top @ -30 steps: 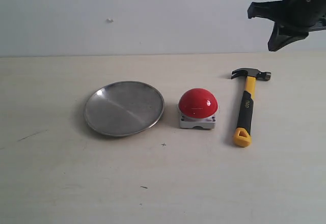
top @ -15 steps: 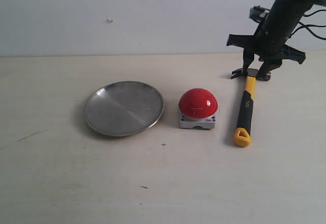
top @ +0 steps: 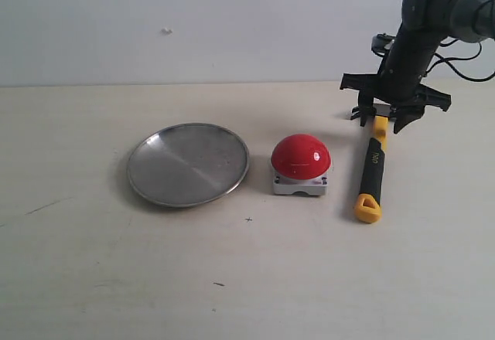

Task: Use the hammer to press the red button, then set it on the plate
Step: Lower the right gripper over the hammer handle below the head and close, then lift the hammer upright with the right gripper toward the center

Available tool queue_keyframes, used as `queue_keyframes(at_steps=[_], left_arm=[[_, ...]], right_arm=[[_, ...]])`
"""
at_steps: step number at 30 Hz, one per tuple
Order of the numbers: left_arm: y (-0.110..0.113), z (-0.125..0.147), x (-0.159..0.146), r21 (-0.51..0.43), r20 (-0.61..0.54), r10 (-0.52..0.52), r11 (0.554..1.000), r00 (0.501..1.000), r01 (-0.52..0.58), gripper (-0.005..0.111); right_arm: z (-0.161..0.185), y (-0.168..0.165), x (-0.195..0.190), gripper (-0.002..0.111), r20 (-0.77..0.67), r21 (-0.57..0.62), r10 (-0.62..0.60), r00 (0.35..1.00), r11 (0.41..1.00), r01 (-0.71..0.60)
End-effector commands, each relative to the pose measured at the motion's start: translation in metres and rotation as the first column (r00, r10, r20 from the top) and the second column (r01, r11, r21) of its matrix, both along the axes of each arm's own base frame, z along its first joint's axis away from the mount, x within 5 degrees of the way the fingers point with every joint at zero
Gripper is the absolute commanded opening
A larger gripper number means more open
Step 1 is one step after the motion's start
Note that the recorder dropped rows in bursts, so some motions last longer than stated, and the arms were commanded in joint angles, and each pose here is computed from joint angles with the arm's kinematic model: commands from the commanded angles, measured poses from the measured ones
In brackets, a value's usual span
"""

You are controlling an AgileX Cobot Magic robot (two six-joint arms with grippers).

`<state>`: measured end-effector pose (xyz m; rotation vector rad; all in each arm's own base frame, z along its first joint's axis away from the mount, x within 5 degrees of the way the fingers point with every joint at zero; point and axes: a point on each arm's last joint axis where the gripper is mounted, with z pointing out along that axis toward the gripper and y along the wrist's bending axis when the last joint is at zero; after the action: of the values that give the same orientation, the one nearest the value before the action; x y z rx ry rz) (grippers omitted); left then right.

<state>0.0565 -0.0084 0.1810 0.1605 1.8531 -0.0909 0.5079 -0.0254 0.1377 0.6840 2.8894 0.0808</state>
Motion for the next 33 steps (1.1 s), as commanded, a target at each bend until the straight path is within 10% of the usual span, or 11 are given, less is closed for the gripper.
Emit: queue_keyframes(at_steps=[1,25,33], left_arm=[[0.000,0.001,0.000,-0.007,0.014,0.004,1.000,1.000,-0.004,0.000],[0.000,0.001,0.000,-0.007,0.014,0.004,1.000,1.000,-0.004,0.000],[0.000,0.001,0.000,-0.007,0.014,0.004,1.000,1.000,-0.004,0.000]], right_arm=[[-0.002,-0.005,0.005,0.057,-0.027,-0.013,-0.013,1.000,1.000,0.013],[-0.032,-0.019,0.009,0.047,-0.072,-0.003,-0.033,0.997,0.999,0.033],[-0.034,-0.018,0.011,0.003,-0.051,-0.013,0.030,0.998,0.999,-0.031]])
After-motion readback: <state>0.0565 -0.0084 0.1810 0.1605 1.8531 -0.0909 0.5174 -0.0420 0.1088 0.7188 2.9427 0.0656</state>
